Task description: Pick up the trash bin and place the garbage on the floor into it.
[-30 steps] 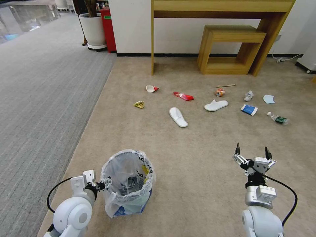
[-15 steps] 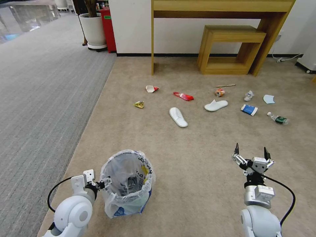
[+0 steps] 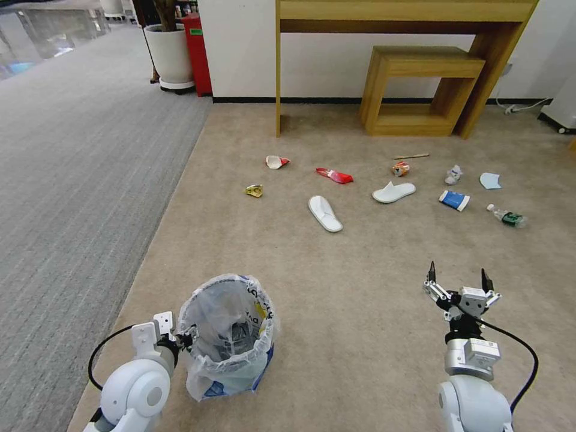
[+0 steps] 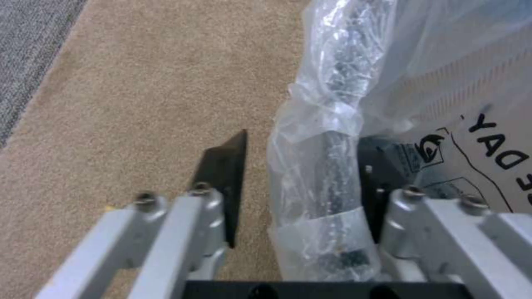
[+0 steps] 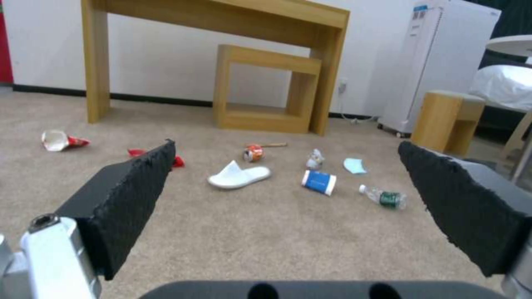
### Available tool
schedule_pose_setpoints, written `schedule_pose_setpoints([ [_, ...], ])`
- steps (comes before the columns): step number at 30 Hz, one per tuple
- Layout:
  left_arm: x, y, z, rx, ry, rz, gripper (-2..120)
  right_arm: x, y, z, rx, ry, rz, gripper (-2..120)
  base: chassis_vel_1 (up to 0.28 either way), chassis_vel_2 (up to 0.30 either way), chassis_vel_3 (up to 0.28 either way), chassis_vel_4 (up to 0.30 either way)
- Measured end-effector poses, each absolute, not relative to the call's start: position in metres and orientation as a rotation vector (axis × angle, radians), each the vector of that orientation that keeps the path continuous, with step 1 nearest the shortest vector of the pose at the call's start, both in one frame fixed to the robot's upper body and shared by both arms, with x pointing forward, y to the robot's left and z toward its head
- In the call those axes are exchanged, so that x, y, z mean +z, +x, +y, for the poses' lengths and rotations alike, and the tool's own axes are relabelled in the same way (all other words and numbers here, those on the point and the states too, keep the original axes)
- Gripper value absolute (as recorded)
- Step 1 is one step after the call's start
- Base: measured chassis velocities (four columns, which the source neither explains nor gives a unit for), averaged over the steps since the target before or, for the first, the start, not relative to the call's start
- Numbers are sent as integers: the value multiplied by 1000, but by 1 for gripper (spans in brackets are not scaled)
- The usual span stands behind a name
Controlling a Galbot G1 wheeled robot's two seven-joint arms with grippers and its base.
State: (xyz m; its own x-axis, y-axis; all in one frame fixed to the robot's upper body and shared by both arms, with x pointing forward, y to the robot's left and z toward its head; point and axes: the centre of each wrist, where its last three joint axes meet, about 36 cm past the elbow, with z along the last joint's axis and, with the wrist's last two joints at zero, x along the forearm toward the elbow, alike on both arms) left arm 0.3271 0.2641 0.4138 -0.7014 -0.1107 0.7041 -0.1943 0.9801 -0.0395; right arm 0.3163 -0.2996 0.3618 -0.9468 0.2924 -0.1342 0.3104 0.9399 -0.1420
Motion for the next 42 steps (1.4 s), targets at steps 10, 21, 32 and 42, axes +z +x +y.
schedule_pose_setpoints([
  [10,412,325,264,131,210,-2359,5,362,315,-300,-250,465,2982,100,0,0,0,0],
  [21,412,322,263,131,191,-2376,1,364,310,-300,-260,466,2979,100,0,0,0,0],
  [32,418,320,266,143,198,-2403,0,366,307,-302,-253,472,2989,100,0,0,0,0],
  [42,443,317,271,212,219,-2454,0,367,307,-303,-244,490,3007,100,0,0,0,0],
])
